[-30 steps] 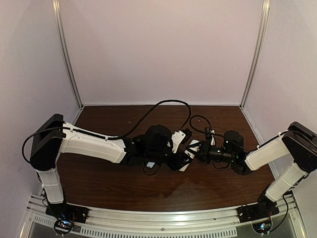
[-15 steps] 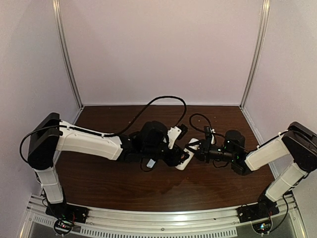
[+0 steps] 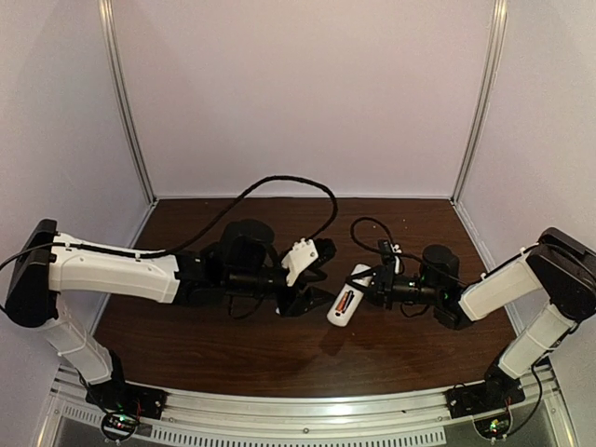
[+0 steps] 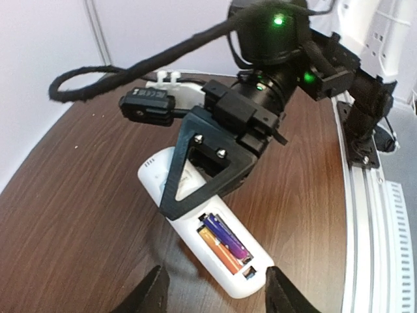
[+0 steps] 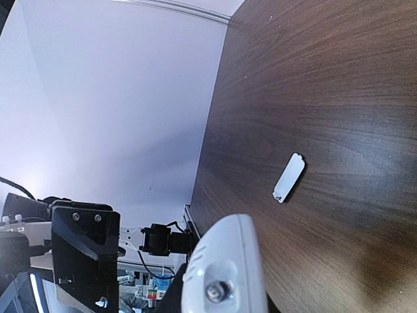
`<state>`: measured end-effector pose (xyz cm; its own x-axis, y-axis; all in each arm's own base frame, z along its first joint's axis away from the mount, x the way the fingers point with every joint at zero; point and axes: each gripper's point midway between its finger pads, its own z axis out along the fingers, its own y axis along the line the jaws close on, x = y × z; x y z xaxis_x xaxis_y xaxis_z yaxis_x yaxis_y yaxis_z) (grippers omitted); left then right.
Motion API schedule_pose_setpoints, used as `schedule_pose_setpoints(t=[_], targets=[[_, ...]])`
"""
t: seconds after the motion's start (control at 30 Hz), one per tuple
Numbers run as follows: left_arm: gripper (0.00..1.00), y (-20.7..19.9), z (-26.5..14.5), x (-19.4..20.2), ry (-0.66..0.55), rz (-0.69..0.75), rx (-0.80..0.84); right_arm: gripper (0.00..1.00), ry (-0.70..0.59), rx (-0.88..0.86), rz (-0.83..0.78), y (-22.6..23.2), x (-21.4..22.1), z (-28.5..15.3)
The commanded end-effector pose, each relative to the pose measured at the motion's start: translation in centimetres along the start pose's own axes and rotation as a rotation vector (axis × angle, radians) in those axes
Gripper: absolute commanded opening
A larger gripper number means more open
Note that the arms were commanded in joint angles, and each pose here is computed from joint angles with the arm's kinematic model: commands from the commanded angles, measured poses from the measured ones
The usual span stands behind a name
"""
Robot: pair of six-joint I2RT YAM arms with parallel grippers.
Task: Load the batteries into the remote control
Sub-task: Load the battery into the battery compartment.
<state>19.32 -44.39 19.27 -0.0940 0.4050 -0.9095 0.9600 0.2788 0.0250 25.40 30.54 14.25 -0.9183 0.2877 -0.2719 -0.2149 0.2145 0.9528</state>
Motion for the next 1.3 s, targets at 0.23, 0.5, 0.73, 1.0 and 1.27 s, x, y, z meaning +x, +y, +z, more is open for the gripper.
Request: schedule_pose_setpoints(t=[0.23, 0.5, 0.73, 1.0, 1.27], targets=[[0.38, -2.9, 0.0, 1.5, 0.027, 0.378, 0.148, 0.0, 0.18, -0.058, -0.084, 1.6, 2.8, 1.6], [0.31, -4.1, 1.6, 2.0, 0.05, 0.409, 0.171, 0.0, 0.243, -0.075, -0.104, 2.0, 4.4, 2.4], [0.29, -3.8, 2.0, 2.4, 0.071, 0.41, 0.163, 0.0, 0.274, -0.062, -0.122, 1.9, 5.2, 2.8], [0.26, -3.6, 2.2, 2.7, 0.082, 0.413, 0.155, 0.0, 0.284, -0.064, -0.127, 2.0, 5.6, 2.9], [0.25, -3.4, 2.4, 3.0, 0.1, 0.42, 0.151, 0.0, 0.301, -0.064, -0.134, 2.1, 6.1, 3.1]])
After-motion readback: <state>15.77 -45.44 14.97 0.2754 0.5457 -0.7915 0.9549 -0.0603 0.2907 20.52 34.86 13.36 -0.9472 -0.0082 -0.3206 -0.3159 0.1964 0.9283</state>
